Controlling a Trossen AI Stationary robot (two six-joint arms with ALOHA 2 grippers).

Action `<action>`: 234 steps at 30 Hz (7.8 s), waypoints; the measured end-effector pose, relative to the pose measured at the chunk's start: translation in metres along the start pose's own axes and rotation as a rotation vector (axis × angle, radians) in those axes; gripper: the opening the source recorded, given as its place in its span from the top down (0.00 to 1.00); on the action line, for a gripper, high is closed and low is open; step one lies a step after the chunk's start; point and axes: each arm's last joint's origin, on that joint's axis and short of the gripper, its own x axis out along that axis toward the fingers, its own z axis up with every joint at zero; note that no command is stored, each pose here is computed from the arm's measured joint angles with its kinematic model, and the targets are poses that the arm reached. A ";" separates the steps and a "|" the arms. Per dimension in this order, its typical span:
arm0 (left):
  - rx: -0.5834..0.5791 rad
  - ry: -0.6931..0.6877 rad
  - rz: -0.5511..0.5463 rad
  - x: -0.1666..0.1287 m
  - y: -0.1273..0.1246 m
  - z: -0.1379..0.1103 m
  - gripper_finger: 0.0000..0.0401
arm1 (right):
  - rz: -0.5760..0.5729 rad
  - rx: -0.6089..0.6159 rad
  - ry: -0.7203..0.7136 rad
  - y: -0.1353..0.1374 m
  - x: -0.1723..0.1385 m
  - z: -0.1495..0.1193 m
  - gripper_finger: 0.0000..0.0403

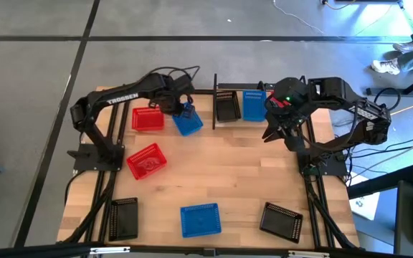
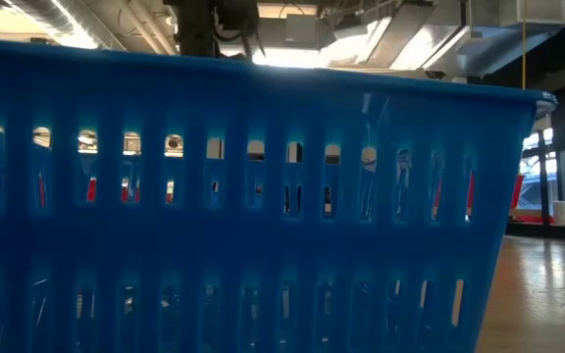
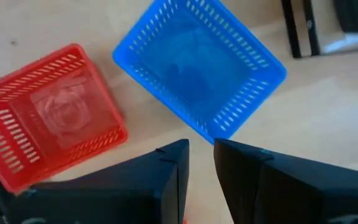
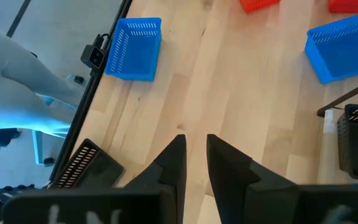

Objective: Stack baskets on shelf by color
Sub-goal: Stack the top blue bin on top of the other blue bin on the shelf

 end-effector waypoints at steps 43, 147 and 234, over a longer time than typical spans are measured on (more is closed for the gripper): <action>1.377 0.124 -0.166 0.074 -0.053 -0.027 0.83 | -0.011 0.015 -0.039 -0.001 0.000 0.004 0.85; 1.619 -0.693 0.770 -0.022 -0.076 -0.159 1.00 | -0.765 -0.036 -0.209 -0.071 0.060 0.072 0.85; 1.633 -0.816 0.526 -0.025 -0.101 -0.171 0.87 | -0.815 0.177 -0.101 -0.130 0.089 0.060 0.99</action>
